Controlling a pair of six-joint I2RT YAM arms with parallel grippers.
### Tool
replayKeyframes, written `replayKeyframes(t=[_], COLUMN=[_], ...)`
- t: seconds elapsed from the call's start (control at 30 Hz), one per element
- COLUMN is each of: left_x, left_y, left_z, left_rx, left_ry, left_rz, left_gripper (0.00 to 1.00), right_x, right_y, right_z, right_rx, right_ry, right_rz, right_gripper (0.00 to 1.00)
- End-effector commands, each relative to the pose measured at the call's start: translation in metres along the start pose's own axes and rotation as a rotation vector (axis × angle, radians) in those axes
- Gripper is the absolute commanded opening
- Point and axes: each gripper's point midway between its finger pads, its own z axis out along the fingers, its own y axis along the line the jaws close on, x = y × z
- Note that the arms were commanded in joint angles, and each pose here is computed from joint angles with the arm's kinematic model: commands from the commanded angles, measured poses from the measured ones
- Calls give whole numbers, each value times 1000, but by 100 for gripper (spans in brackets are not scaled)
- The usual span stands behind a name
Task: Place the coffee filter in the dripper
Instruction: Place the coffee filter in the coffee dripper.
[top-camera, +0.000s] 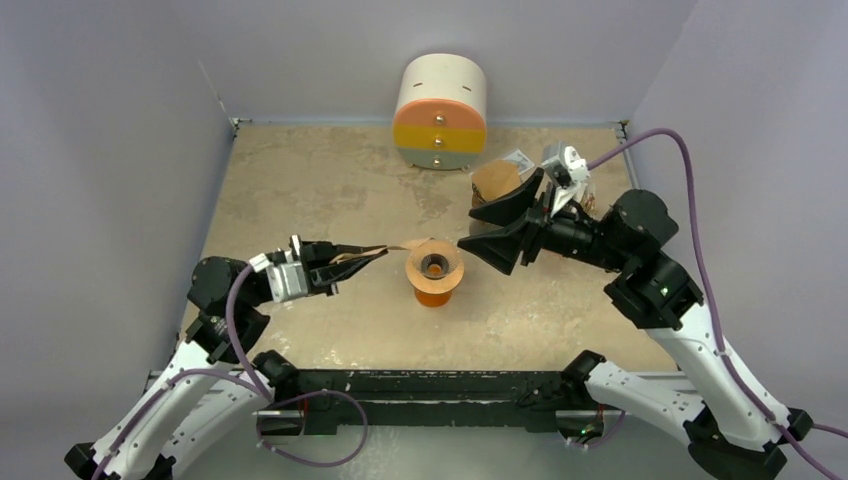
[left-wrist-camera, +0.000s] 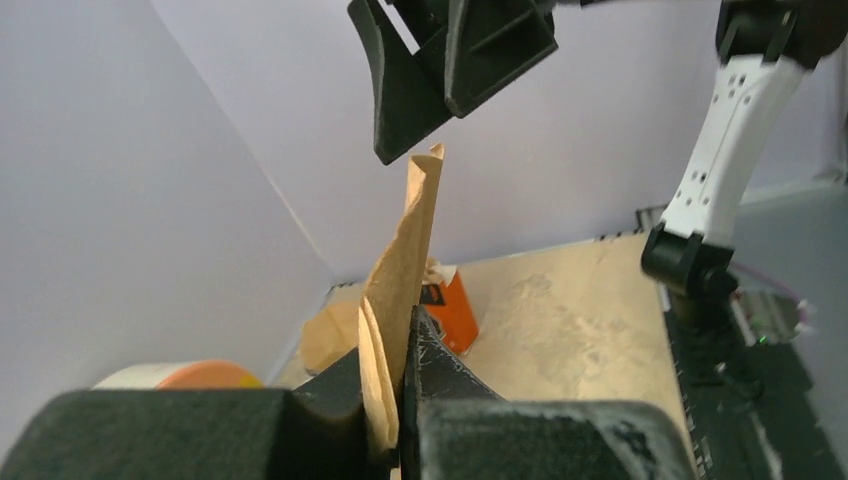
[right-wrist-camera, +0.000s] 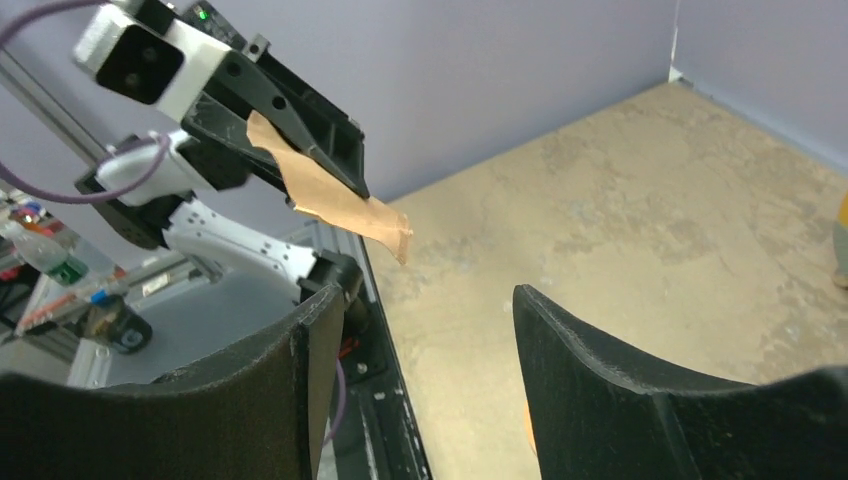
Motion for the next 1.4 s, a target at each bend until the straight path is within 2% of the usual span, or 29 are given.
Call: replayKeyframes(t=[0.0,0.13,0.3,0.37,0.43,0.7,0.87,1.1,1.37], left_x=[38,54,84,87,85,79,77,72,73], left_y=[-5,-5,13,19,21,7,5,-3,3], left_z=[-10,-17,-31,-34,-36,-35,-38,-36,-36], left_rx=[66,82,21,-2,-13,60,60,103,99], left_ry=[120,176,299,323,326,311,312,295,315], left_rz=[212,303,464,498,514,484,491,473,520], left_gripper=[0,0,0,0,0,0,0,0,0], right_x=[12,22,28,33,38,48,54,62,72], right_y=[6,10,-12,-24,-25,-20,-20,-12,0], right_z=[1,8,24,30,36,38,41,43,49], right_rx=[-65,-118,-24,34,23,-54,-65,-125,-174], right_ry=[88,145,119,120,127,154,168,179,187], right_rz=[-65,-24,106,179,218,139,201,181,207], right_gripper=[65,63,60,58,57,53,49,48,47])
